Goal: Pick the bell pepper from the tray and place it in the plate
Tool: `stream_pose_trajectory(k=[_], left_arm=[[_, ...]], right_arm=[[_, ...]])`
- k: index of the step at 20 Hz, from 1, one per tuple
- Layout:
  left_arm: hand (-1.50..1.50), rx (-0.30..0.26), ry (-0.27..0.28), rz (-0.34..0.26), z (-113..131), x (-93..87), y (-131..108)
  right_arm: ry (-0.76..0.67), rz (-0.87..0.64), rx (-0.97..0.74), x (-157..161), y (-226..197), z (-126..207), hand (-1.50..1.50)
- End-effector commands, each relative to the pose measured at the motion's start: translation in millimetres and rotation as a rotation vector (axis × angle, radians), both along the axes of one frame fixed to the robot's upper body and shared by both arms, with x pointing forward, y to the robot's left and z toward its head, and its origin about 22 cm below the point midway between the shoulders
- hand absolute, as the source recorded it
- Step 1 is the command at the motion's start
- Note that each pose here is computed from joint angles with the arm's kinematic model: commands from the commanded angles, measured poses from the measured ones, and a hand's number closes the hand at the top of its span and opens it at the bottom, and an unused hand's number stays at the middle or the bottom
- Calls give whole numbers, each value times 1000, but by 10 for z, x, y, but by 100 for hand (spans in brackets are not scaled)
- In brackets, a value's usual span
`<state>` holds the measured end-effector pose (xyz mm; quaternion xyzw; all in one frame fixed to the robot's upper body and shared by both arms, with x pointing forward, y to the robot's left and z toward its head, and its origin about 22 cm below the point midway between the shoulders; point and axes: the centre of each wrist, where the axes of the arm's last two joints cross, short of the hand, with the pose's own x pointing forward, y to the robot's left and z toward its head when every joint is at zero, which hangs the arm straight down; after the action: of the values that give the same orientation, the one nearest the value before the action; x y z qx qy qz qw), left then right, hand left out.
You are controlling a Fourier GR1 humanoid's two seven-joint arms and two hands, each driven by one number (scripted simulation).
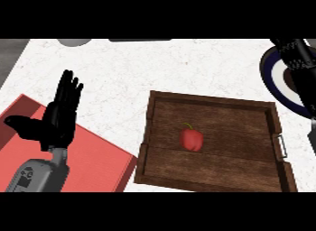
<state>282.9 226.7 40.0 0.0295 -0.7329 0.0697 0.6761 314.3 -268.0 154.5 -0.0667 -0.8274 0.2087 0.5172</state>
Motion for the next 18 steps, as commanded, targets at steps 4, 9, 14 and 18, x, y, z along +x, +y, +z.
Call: stream_pose_trajectory(k=[4, 9, 14, 18], left_arm=[[0, 67, 319, -33, -477, -296, 183], [0, 44, 441, -80, -703, -453, 205], [0, 32, 462, -129, -681, -463, 257], [0, 37, 468, -121, -615, -427, 171]], right_arm=[[-86, -182, 9, -25, 251, 394, 150], [-173, -637, -244, -54, -218, 346, 150], [-260, -643, -63, -385, 247, -93, -150], [-212, -588, -161, -714, 353, -196, -150]])
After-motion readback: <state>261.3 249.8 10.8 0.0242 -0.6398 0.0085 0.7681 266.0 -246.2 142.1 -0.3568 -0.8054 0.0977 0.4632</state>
